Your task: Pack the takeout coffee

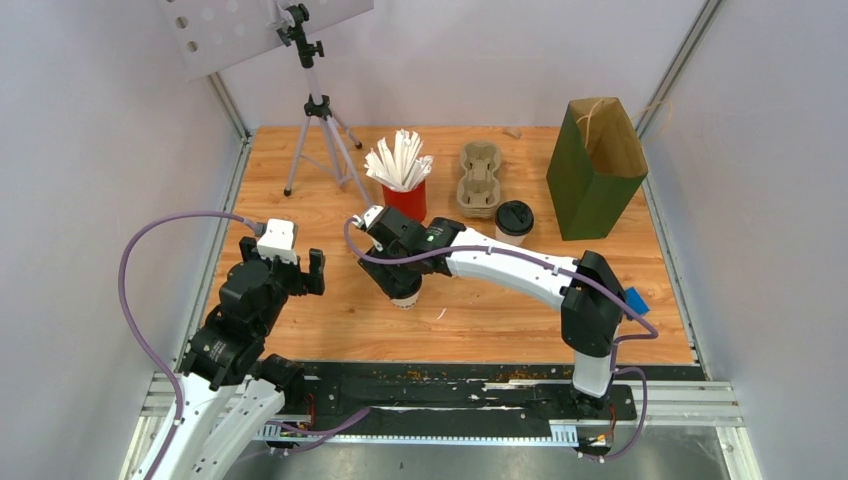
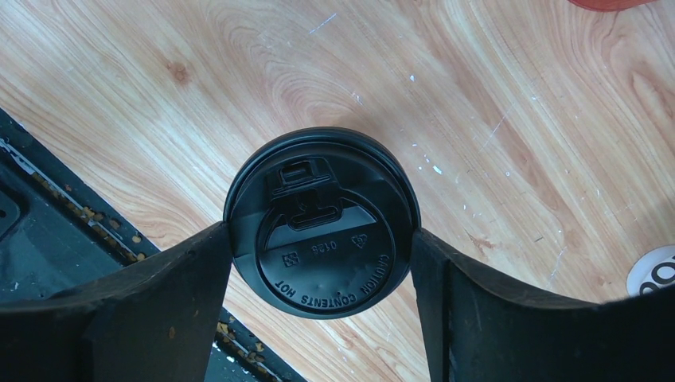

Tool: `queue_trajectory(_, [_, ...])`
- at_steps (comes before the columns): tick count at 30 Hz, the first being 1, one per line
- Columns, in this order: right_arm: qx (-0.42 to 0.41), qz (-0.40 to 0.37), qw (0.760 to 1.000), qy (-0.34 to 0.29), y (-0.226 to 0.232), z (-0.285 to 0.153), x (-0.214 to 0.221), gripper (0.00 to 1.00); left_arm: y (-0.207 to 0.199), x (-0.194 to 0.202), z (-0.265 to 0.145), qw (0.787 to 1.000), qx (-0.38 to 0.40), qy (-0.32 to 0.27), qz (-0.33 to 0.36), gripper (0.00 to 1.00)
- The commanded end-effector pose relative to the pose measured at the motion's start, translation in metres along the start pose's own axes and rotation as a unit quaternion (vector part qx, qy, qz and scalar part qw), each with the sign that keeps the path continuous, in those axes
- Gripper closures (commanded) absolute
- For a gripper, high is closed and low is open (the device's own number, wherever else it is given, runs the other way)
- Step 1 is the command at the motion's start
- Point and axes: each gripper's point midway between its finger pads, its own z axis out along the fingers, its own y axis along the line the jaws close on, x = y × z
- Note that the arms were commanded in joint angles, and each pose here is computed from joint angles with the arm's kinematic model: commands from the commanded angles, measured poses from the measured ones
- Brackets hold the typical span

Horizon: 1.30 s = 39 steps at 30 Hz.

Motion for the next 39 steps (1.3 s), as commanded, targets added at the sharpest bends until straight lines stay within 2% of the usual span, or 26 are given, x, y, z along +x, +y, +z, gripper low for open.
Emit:
queue_trajectory(1, [0.026,-0.005,0.999,0.034,-0.008,0.002,0.022,0.23,0.003,-0.007,0.0,1.0,-0.007,-0.015,0.002,0.0])
queue_trajectory(16, [0.078,0.04,0.996,0.007,-0.08,-0.037,0.022,0.23,0.002,-0.007,-0.001,1.0,-0.004,-0.017,0.002,0.0])
queue_trajectory(31, [0.129,0.114,0.985,-0.001,-0.188,-0.048,0.029,0.23,0.001,-0.005,0.001,1.0,-0.001,-0.012,0.005,0.0])
queue_trajectory(39, [0.121,0.134,0.984,0.001,-0.202,-0.04,0.034,0.22,0.001,-0.004,0.002,1.0,-0.003,-0.009,0.006,0.0])
